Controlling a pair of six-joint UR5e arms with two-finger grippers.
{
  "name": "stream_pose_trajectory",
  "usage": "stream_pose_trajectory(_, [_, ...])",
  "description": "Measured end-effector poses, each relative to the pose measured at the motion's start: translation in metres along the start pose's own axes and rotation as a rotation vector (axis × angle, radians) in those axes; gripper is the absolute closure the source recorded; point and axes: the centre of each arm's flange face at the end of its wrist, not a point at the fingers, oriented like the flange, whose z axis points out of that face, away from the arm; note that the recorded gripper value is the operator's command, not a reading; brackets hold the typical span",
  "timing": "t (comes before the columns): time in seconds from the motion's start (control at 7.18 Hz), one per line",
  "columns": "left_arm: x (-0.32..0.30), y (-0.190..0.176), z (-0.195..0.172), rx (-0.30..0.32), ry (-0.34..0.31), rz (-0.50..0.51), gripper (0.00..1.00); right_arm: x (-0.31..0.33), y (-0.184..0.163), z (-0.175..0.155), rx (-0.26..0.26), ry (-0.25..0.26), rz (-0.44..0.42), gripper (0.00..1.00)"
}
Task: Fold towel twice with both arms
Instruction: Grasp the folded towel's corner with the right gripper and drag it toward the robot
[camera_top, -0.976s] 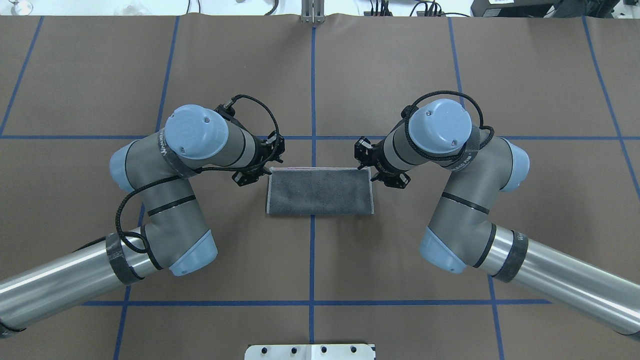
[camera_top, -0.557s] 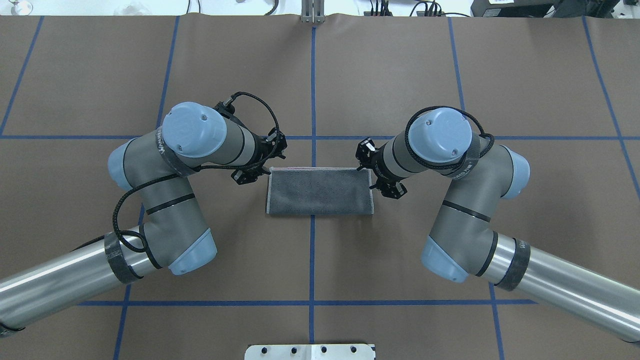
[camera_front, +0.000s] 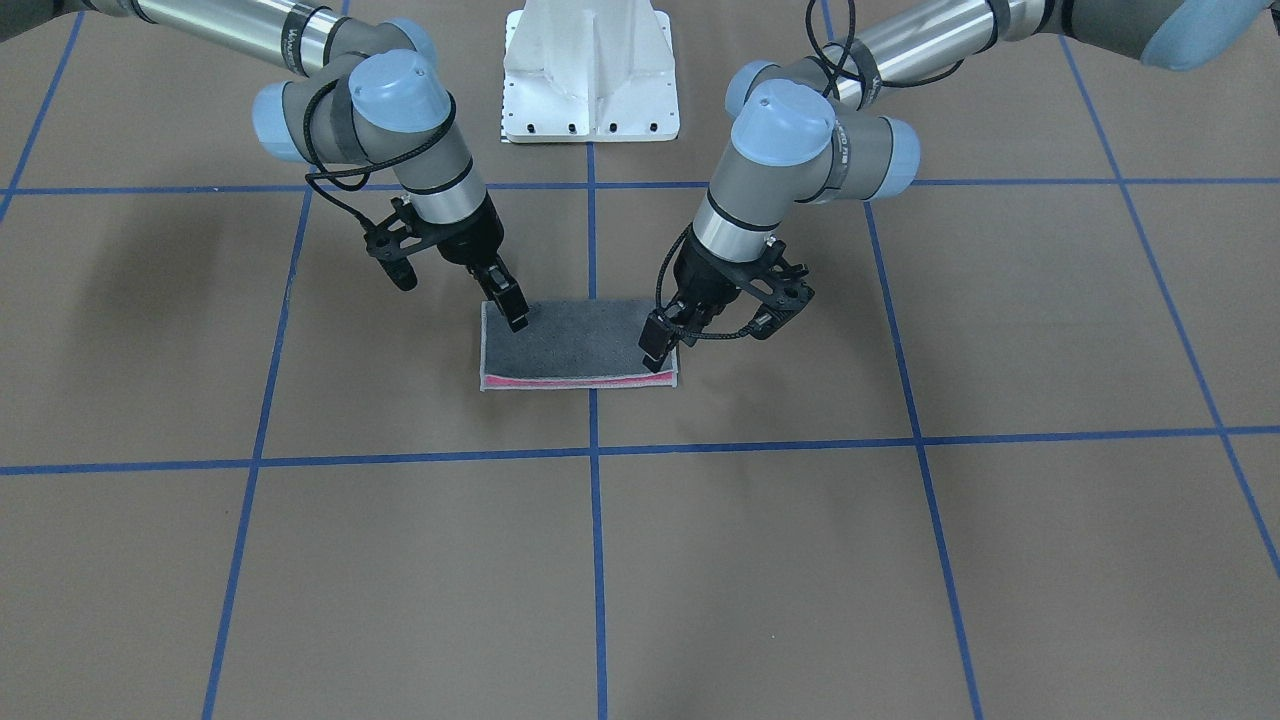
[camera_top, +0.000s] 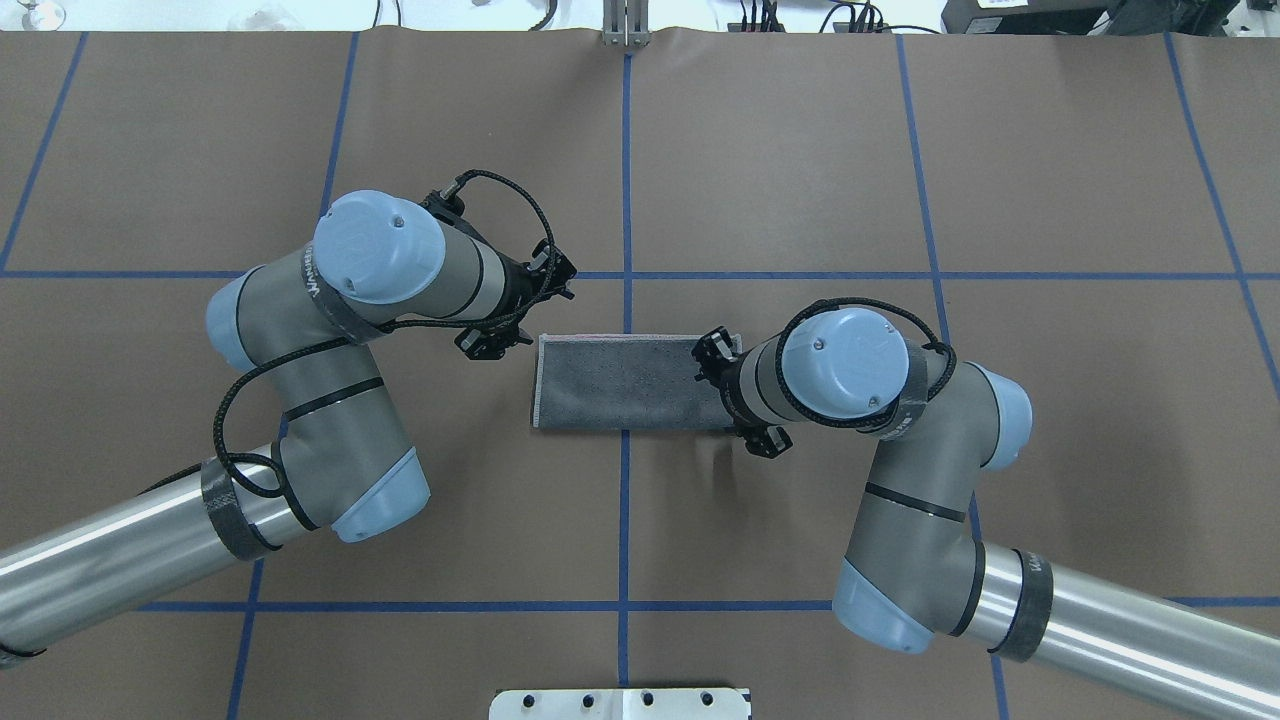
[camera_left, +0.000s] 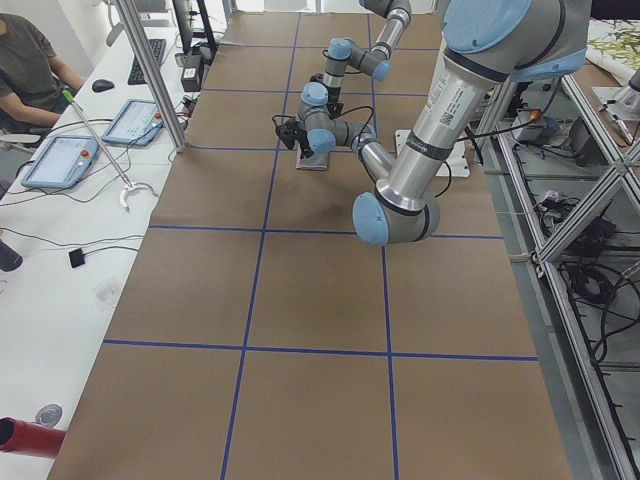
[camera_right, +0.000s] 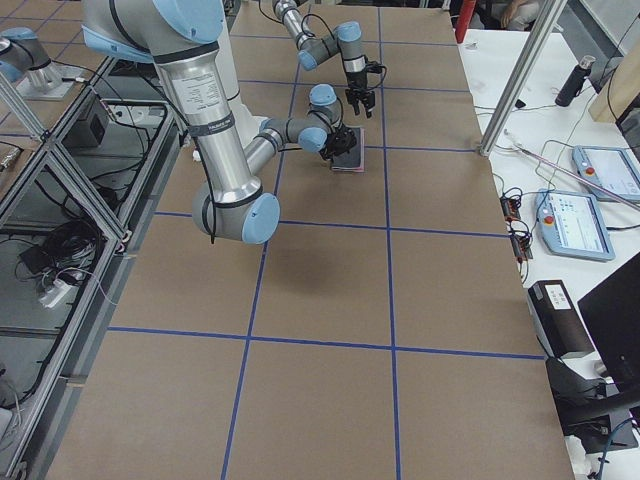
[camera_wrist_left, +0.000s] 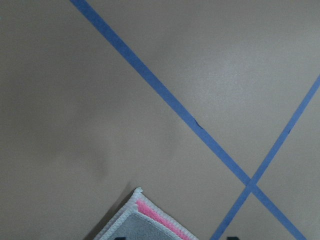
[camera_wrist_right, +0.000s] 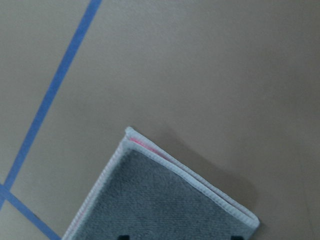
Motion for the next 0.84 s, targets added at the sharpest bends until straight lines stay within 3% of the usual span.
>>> stream_pose_trajectory(0.84, [-0.0011,0.0002,0.0012,0.002,-0.004,0.0,0.26,0.0127,-0.0031,0.0084,0.029,0.03,0.004,0.35])
